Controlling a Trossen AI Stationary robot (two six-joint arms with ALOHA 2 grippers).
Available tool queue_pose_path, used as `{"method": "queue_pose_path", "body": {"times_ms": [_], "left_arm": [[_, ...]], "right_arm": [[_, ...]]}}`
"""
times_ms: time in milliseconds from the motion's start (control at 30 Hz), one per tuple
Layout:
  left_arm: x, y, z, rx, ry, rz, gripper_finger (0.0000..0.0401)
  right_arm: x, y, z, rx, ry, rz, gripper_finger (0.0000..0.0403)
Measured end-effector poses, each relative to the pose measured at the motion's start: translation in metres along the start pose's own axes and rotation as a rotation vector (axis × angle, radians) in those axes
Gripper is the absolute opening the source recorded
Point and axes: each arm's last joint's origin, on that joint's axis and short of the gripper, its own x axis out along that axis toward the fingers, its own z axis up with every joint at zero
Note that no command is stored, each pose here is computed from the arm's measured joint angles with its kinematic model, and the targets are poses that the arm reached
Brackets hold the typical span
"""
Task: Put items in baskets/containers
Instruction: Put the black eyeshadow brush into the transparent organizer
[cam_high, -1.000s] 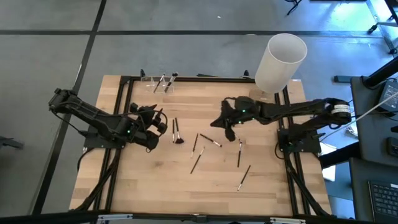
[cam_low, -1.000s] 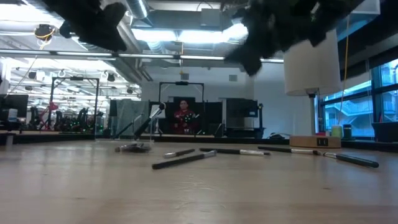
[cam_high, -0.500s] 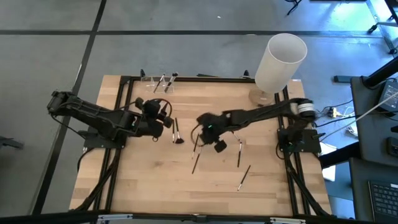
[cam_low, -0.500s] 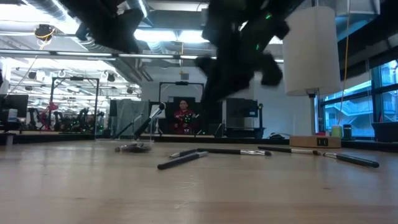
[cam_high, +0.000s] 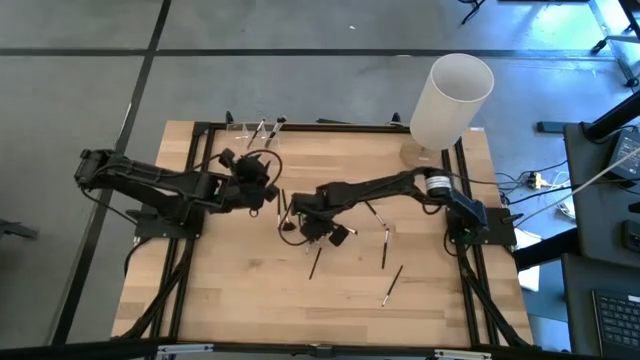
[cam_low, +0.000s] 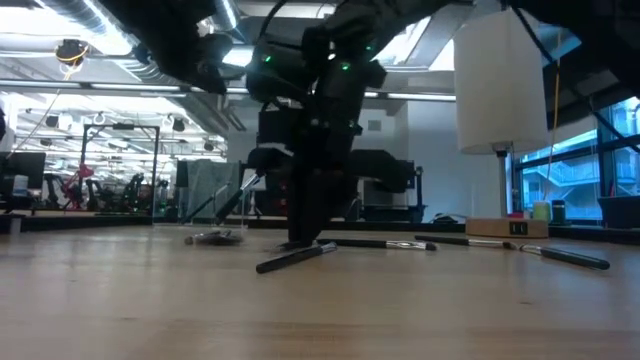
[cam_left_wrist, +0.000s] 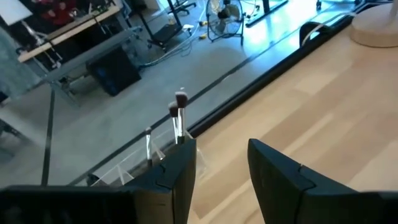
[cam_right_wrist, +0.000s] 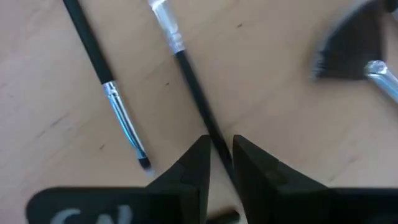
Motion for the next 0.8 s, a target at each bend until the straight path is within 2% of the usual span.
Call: {"method": "queue_pose_path", "body": {"times_ms": [233,400,500,633,800], "left_arm": [[0.007,0.003,0.000,-0.012,0.045,-0.029,0.0141],[0.007,0.002,0.000,-0.012,0.051,-0.040,0.0141],[0.007,0.002,0.000,-0.013,0.050,-0.040,0.0141],[0.007,0.002,0.000,-0.013,0.050,-0.040,0.0141],[0.007,0.002,0.000,-0.013,0.053,-0.045,0.0141]], "right_arm": [[0.024,0.000,-0.002,-0.005,0.041,0.047,0.0066],[0.039,0.003,-0.006,0.040,0.118,0.045,0.0027],[0.040,0.004,-0.005,0.054,0.122,0.047,0.0010],[0.040,0.005,-0.005,0.061,0.120,0.047,0.0020],[0.031,0.001,-0.001,0.141,0.124,0.046,0.0013]]}}
